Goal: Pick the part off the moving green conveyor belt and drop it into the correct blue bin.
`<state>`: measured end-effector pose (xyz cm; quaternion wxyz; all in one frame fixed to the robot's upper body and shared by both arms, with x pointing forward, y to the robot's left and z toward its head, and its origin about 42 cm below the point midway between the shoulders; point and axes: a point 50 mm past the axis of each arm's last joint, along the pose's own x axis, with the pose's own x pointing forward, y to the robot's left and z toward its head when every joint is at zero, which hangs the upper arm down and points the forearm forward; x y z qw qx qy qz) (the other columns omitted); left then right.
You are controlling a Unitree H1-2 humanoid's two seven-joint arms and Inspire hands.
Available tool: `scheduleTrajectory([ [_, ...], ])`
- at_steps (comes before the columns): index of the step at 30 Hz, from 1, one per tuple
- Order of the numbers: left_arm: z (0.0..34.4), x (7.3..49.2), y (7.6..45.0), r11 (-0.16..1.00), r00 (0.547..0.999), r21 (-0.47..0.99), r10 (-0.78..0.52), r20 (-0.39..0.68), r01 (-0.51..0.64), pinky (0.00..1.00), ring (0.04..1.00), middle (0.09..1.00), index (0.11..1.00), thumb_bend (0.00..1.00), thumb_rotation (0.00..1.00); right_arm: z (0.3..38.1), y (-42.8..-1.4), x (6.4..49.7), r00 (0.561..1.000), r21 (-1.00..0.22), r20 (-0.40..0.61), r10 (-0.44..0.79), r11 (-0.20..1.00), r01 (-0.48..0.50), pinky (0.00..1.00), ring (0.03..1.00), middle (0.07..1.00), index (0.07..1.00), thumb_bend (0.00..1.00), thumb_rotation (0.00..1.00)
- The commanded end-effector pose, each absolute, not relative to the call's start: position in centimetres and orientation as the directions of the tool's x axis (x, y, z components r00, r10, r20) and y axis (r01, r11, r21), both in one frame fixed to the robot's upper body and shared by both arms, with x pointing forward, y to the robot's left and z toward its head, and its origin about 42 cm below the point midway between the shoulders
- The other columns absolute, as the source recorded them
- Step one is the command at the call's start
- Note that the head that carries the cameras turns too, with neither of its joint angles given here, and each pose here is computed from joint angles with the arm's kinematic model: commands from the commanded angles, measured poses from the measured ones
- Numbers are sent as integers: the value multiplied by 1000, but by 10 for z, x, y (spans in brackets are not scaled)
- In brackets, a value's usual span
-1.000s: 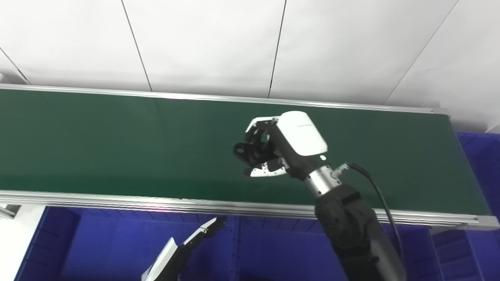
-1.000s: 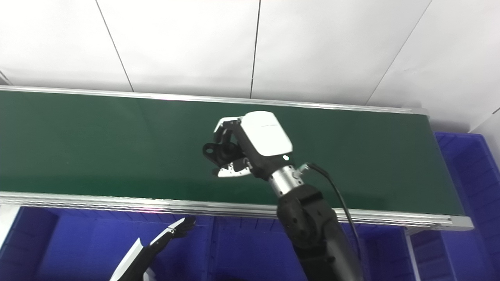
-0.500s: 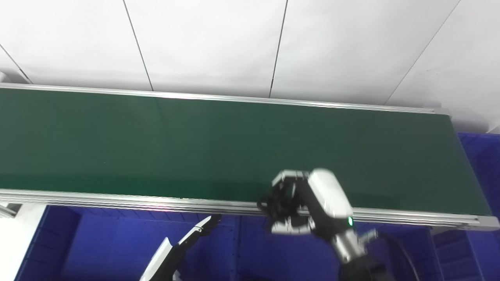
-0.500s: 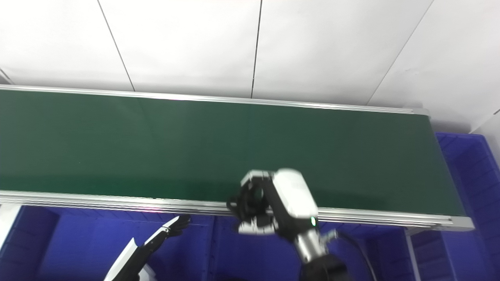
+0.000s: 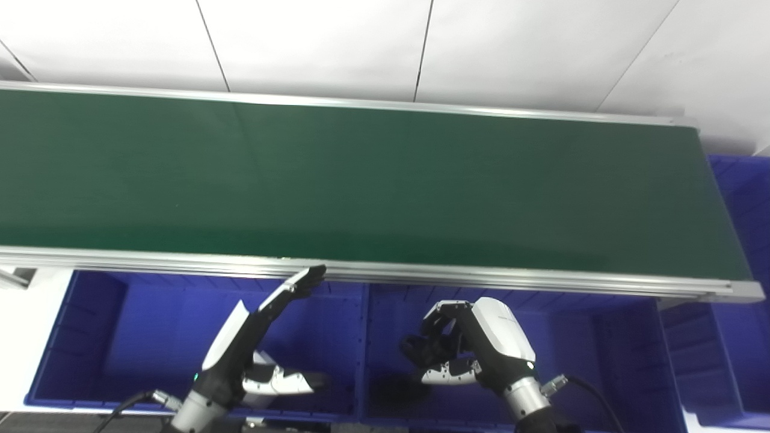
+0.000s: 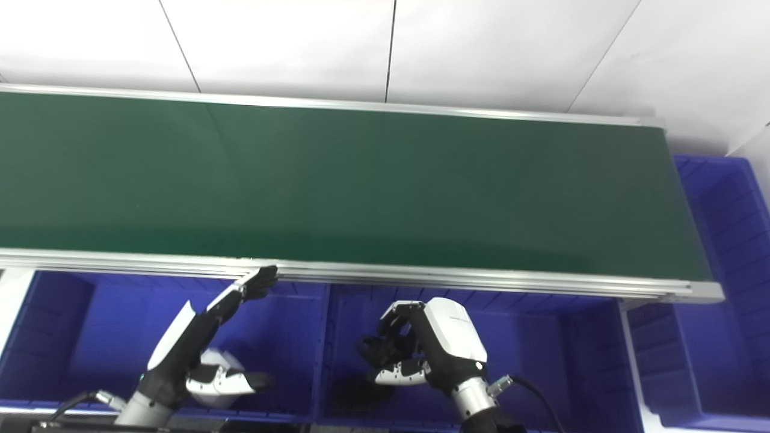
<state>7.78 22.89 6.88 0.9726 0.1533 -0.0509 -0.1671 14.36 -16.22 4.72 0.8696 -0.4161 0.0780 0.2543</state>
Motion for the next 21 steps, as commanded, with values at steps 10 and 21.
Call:
scheduleTrajectory([
  [10,81,77,232,911,938,280,-337,86,301,822,870,884,891,703,553,35,-145,156,774,-719,-522,358,304,-625,956,921,904,894,607,934],
  [21,79,76,233,908,939,292,-335,76,300,819,866,879,887,702,557,55,-147,140,881,-636,-305,361,611,-471,985,965,963,945,686,833],
])
